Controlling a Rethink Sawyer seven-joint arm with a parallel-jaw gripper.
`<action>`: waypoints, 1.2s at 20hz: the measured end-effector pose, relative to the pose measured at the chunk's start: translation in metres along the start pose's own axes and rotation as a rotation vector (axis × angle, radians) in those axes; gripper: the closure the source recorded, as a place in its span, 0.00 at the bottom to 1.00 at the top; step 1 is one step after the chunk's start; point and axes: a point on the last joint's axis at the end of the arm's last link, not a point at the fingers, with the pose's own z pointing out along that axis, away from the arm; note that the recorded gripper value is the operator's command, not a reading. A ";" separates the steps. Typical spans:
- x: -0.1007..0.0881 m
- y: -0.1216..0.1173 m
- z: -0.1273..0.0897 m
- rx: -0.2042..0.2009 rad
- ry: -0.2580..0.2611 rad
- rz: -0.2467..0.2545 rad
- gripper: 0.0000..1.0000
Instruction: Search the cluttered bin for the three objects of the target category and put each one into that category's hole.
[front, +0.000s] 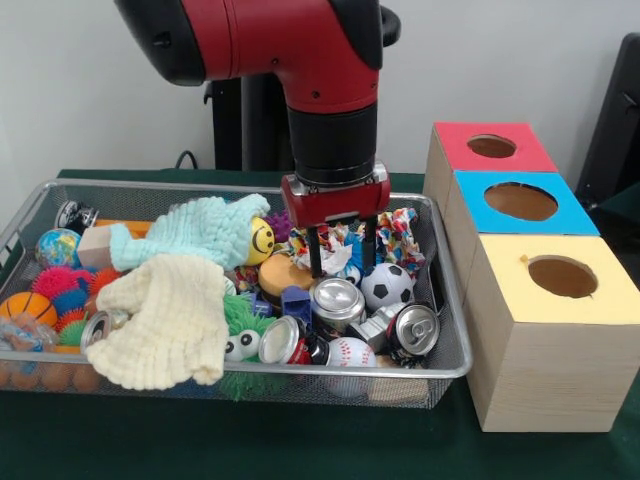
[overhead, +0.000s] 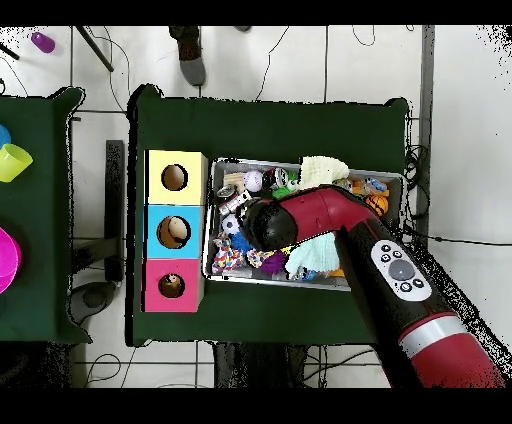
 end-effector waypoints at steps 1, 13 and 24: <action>0.000 0.000 0.000 0.001 -0.004 -0.003 0.00; -0.006 0.020 0.008 0.031 -0.067 -0.093 0.00; -0.002 0.055 0.022 0.025 -0.046 -0.164 0.00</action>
